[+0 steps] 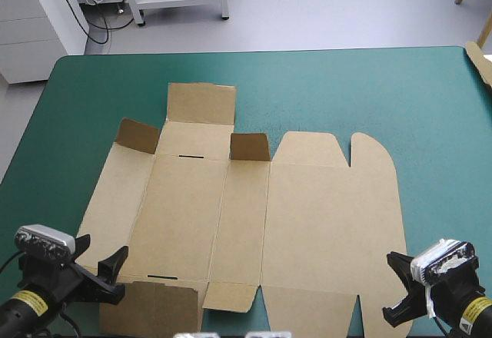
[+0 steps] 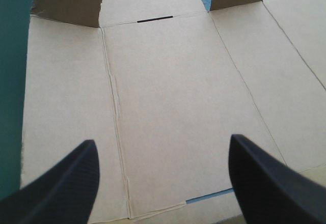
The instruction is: Fold the box
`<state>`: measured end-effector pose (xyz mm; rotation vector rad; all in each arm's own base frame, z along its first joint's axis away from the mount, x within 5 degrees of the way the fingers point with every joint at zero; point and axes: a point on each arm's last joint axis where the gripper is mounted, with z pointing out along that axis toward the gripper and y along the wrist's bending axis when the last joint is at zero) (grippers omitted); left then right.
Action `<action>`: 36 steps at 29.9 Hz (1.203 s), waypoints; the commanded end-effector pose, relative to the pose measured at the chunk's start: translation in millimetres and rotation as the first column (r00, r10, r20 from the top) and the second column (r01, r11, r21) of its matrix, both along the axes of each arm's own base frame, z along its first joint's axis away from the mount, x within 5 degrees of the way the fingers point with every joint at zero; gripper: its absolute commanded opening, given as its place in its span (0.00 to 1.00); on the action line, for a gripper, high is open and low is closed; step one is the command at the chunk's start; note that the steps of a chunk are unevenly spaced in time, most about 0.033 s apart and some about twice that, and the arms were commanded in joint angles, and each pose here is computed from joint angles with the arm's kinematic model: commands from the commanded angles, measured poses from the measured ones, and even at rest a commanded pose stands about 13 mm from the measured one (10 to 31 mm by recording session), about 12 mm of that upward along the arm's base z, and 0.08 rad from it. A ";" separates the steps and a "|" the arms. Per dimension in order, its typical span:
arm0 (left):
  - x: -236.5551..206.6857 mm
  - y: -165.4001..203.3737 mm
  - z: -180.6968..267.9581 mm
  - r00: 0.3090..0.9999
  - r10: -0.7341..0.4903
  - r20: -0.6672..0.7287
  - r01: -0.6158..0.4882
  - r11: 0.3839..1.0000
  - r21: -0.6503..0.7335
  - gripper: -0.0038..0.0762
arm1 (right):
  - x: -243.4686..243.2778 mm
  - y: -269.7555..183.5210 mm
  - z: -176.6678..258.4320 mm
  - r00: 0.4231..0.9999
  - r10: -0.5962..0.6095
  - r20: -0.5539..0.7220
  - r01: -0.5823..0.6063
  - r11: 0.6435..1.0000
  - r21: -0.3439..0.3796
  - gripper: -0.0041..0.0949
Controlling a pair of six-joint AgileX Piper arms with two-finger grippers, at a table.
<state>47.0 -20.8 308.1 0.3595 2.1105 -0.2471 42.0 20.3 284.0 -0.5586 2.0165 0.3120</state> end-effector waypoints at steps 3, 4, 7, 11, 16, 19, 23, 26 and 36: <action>30.8 -6.4 52.8 0.998 0.013 -0.057 -0.009 0.998 0.064 0.68 | 2.1 1.8 12.3 0.997 0.006 0.074 -0.009 0.999 0.041 0.03; 37.6 -7.6 58.1 0.996 0.017 -0.090 -0.010 0.996 0.086 0.68 | 2.1 1.8 12.3 0.997 0.006 0.074 -0.009 0.999 0.041 0.03; 57.9 -11.9 67.2 0.979 0.033 -0.201 -0.003 0.989 0.148 0.68 | 2.1 1.8 12.3 0.997 0.006 0.074 -0.009 0.999 0.041 0.03; 84.4 -20.2 68.4 0.930 0.049 -0.364 0.027 0.980 0.199 0.68 | 2.1 1.8 12.3 0.997 0.006 0.074 -0.009 0.999 0.041 0.03; 114.5 -29.6 61.1 0.888 0.060 -0.457 0.052 0.972 0.229 0.68 | 2.1 1.8 12.3 0.997 0.006 0.074 -0.009 0.999 0.041 0.03; 126.3 -33.3 51.9 0.865 0.058 -0.498 0.078 0.966 0.247 0.68 | 2.1 1.8 12.3 0.997 0.006 0.074 -0.009 0.999 0.041 0.03; 138.2 -36.0 42.9 0.843 0.071 -0.534 0.090 0.959 0.269 0.68 | 2.1 1.8 12.3 0.997 0.006 0.074 -0.009 0.999 0.041 0.03; 143.2 -35.6 39.7 0.837 0.085 -0.541 0.092 0.952 0.293 0.68 | 2.1 1.8 12.3 0.997 0.006 0.074 -0.009 0.999 0.041 0.03; 159.4 -0.9 32.5 0.802 0.108 -0.587 0.025 0.977 0.214 0.68 | 2.1 1.8 12.3 0.997 0.006 0.074 -0.009 0.999 0.041 0.03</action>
